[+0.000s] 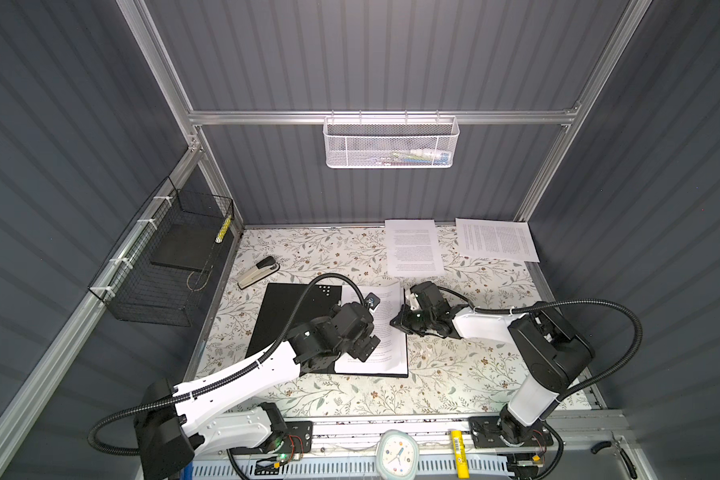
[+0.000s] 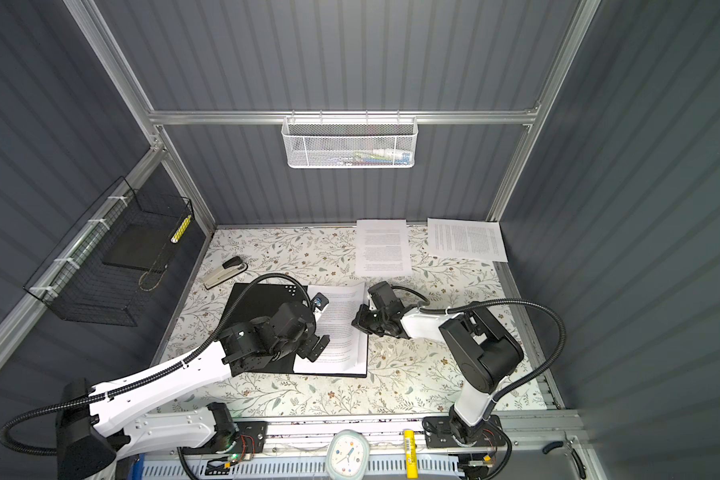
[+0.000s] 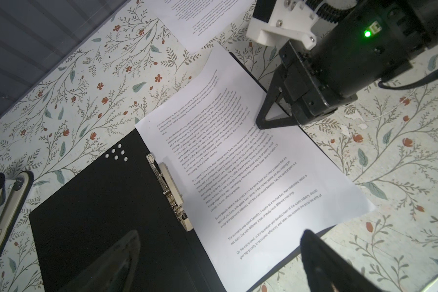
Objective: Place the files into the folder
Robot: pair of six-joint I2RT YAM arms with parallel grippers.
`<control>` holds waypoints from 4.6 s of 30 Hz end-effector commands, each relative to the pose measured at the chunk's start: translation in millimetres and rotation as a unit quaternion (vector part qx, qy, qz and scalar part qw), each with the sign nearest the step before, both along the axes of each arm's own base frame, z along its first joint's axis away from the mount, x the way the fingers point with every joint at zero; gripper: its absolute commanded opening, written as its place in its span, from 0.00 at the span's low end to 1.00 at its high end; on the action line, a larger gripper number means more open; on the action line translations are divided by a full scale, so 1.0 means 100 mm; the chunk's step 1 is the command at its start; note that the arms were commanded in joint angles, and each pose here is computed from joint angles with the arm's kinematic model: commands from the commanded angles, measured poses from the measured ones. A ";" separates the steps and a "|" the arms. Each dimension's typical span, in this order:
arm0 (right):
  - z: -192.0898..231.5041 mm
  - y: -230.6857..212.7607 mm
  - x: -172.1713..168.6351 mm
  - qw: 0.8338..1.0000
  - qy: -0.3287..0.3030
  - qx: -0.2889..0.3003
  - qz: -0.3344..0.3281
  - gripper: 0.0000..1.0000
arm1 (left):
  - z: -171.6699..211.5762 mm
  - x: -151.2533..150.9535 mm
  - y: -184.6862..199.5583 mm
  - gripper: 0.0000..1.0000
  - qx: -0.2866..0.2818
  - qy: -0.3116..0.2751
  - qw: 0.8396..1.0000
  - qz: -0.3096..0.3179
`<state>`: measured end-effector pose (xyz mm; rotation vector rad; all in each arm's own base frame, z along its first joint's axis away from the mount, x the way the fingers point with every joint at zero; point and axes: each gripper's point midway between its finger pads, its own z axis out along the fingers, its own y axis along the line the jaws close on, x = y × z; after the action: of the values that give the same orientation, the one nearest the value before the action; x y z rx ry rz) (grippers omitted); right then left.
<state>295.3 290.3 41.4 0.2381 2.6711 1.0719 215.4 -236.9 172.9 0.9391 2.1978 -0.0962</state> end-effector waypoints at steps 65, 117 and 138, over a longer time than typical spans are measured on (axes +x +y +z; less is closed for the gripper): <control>0.00 -0.98 2.40 0.988 0.046 -0.062 -0.133 0.99 | 0.04 -0.03 -0.09 1.00 -0.005 0.016 1.000 -0.017; -0.11 -2.75 -0.07 0.944 0.084 -0.071 -0.310 0.99 | -0.10 0.03 -1.58 1.00 -0.183 0.168 0.968 -0.044; 0.69 -2.34 0.09 0.950 -0.025 -0.059 -0.305 0.99 | -0.16 0.21 -2.24 1.00 -0.209 0.222 0.951 -0.047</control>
<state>287.3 92.1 88.0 0.9484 2.4073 0.8314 242.9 -443.7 150.5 0.8145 2.3837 -0.7608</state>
